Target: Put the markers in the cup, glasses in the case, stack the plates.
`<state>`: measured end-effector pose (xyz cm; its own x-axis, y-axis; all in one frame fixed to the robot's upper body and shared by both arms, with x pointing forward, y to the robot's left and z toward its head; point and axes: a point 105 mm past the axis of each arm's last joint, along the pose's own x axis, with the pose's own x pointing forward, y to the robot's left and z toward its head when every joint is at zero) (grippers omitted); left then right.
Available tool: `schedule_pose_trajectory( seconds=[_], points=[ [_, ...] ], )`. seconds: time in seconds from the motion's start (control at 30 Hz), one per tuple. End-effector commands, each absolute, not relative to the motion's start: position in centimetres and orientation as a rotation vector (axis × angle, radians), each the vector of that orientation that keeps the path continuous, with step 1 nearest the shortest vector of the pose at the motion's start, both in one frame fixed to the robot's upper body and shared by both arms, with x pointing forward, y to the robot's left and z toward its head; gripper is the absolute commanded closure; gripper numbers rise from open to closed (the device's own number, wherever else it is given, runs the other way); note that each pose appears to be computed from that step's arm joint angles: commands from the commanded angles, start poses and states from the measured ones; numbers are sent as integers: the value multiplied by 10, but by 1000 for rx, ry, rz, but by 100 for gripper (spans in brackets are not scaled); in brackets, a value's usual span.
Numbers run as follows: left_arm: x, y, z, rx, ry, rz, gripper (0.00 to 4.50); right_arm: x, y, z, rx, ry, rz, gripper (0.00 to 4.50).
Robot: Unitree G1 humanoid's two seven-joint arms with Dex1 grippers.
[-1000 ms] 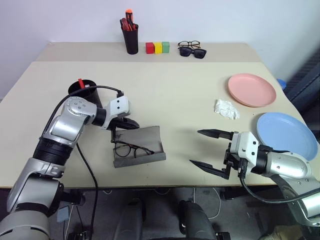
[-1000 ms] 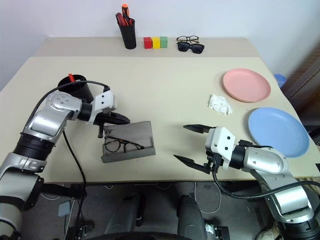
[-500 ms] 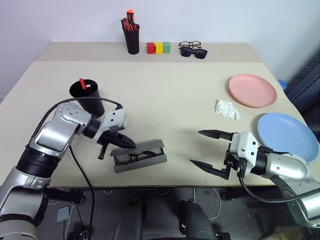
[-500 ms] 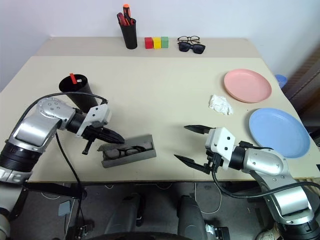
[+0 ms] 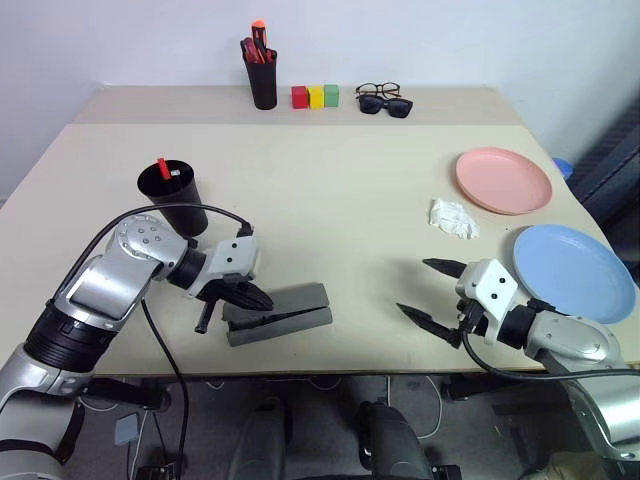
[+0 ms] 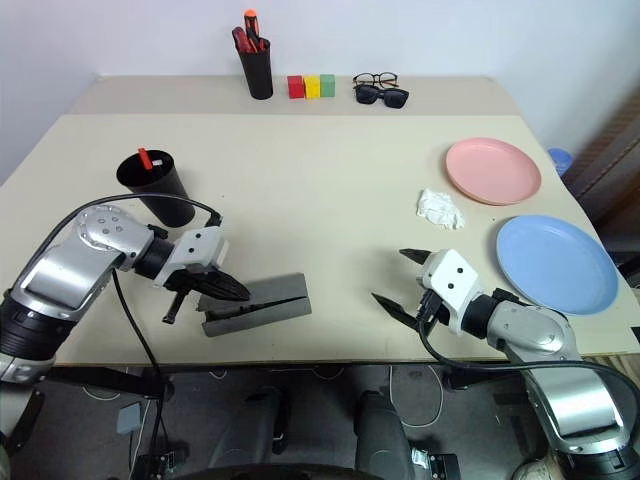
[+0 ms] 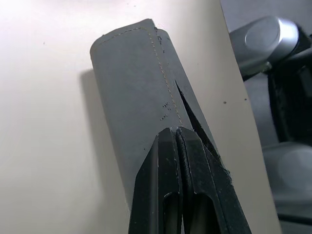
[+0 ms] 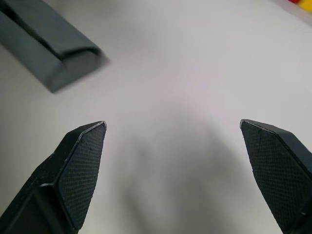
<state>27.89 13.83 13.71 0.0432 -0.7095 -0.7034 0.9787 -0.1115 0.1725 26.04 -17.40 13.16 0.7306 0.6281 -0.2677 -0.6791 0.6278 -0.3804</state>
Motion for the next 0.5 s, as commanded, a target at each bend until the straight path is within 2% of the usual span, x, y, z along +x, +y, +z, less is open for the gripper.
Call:
schedule_pose_trajectory(
  seconds=[0.03, 0.37, 0.5],
  points=[
    [277, 147, 102, 828, 584, -1494, 447, 264, -183, 135, -486, 110, 698, 0],
    [279, 138, 104, 757, 522, -1505, 447, 265, -193, 128, -479, 134, 669, 0],
    [296, 136, 130, 641, 421, -1439, 447, 263, -188, 131, -467, 130, 687, 0]
  ],
)
